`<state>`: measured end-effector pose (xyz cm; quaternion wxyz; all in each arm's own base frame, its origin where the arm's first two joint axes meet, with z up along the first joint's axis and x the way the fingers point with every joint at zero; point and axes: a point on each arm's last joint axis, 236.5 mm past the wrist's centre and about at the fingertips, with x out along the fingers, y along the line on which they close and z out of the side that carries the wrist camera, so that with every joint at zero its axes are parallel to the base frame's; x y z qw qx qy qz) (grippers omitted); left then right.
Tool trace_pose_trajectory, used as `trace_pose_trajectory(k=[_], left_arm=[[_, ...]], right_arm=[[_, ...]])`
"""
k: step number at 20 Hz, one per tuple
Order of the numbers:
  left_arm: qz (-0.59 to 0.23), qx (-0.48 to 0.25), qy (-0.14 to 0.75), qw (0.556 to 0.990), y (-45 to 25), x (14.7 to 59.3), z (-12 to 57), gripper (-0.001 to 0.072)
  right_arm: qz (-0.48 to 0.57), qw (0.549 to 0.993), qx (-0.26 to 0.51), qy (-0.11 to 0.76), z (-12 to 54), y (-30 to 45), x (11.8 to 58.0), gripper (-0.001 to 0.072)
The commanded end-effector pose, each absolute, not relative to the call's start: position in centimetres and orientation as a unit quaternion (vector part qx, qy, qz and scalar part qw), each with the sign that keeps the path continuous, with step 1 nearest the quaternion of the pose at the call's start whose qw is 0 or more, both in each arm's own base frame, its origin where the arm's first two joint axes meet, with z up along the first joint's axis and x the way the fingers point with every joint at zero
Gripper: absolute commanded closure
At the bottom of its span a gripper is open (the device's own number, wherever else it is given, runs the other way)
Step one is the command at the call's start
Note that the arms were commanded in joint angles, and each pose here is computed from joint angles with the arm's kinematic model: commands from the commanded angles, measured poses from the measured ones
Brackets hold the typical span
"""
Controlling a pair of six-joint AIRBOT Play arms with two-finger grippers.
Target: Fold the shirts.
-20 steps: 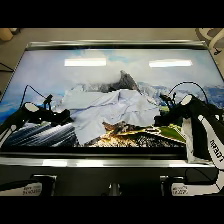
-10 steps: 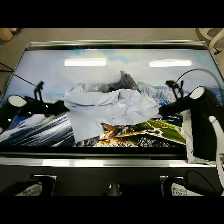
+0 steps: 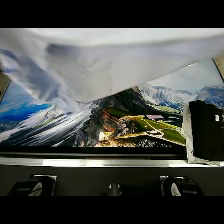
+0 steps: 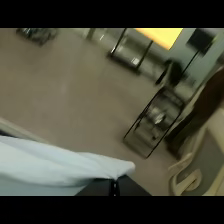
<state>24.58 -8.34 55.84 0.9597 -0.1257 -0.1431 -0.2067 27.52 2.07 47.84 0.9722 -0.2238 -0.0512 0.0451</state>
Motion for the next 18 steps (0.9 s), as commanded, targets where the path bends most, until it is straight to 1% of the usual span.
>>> trace_pose_trajectory(k=[1, 5, 8, 10, 11, 13, 16, 18], left_arm=[[-0.21, -0.138, -0.26, 0.932, -7.7, 15.3, 62.3, 0.0684], [-0.218, -0.154, -0.222, 0.938, -8.2, 17.1, 61.0, 0.0684], [-0.219, -0.15, -0.162, 0.95, -8.7, 20.3, 58.4, 0.0684], [-0.202, -0.153, -0.074, 0.965, -8.5, 24.6, 54.3, 0.0685], [-0.188, -0.146, -0.015, 0.971, -8.3, 27.3, 51.3, 0.0684], [-0.172, -0.134, 0.104, 0.97, -8.0, 32.5, 44.7, 0.0683], [-0.166, -0.131, 0.253, 0.944, -8.0, 39.8, 34.3, 0.0682], [-0.157, -0.15, 0.344, 0.914, -8.1, 43.9, 26.2, 0.0682]], right_arm=[[-0.009, 0.968, -0.216, -0.129, 52.5, 1.3, 19.8, 0.07], [-0.004, 0.976, -0.205, -0.071, 49.9, 0.7, 22.2, 0.07], [-0.002, 0.977, -0.212, -0.017, 47.4, 0.0, 24.0, 0.07], [-0.003, 0.973, -0.222, 0.06, 43.8, -1.1, 26.2, 0.07], [0.002, 0.967, -0.228, 0.113, 41.2, -1.7, 27.7, 0.07], [0.037, 0.943, -0.242, 0.224, 35.1, -2.3, 31.3, 0.0699], [0.091, 0.891, -0.221, 0.386, 24.3, -3.0, 37.1, 0.07], [0.115, 0.856, -0.202, 0.462, 17.3, -3.5, 40.8, 0.07]])
